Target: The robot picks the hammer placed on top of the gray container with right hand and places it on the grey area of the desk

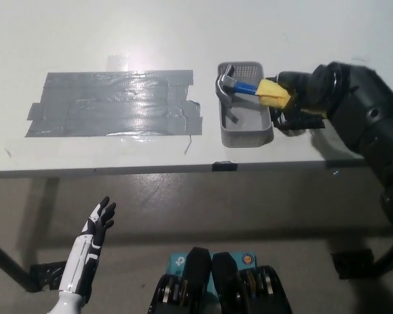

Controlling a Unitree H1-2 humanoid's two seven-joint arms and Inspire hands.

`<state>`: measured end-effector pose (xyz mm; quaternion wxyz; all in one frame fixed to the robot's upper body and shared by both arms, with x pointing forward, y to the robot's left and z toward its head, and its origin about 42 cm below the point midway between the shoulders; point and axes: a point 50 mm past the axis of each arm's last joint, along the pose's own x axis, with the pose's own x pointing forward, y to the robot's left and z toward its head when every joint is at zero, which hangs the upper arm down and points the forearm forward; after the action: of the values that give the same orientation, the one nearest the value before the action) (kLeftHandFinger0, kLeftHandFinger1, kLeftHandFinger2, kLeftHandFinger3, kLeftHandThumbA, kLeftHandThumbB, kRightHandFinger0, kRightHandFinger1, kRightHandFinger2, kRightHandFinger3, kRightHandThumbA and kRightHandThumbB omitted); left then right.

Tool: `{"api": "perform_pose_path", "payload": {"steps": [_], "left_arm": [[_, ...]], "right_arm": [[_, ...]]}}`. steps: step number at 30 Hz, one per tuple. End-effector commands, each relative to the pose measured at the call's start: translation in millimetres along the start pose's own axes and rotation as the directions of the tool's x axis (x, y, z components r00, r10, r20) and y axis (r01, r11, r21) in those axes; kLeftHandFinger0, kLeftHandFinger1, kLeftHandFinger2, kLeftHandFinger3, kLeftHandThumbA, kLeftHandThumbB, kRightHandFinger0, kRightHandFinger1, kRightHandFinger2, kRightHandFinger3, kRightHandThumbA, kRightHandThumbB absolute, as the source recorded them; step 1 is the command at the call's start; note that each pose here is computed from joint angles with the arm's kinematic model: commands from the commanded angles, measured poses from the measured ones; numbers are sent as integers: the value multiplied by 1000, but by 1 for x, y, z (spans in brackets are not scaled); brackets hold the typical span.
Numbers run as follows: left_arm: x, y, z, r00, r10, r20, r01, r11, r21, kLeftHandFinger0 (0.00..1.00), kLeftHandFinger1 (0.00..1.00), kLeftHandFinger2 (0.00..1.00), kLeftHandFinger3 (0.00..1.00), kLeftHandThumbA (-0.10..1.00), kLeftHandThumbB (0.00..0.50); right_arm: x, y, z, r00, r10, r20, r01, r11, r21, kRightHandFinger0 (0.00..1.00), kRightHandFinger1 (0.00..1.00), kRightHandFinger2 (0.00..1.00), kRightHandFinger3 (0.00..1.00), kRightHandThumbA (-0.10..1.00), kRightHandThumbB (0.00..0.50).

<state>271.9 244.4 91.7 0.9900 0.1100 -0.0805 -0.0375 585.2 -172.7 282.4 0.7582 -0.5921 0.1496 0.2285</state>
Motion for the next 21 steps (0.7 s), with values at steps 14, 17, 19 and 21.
{"api": "perform_pose_path", "payload": {"steps": [14,17,19,21], "left_arm": [[15,6,13,998,-33,62,33,999,1,1000,1000,1000,1000,1000,308],[17,6,13,997,-34,63,34,999,-3,1000,1000,1000,1000,1000,301],[17,6,12,997,-32,67,32,999,-4,1000,1000,1000,1000,1000,290],[17,6,12,997,-34,70,34,999,5,1000,1000,1000,1000,1000,284]], "right_arm": [[-9,-27,6,851,-512,118,516,856,-9,163,491,658,378,-100,219],[-14,-39,5,816,-559,146,553,829,83,3,393,655,229,-100,198],[-18,-47,5,785,-596,170,576,803,154,11,562,883,402,-100,173],[-22,-56,8,758,-626,181,604,780,164,55,623,924,909,-100,142]]}}
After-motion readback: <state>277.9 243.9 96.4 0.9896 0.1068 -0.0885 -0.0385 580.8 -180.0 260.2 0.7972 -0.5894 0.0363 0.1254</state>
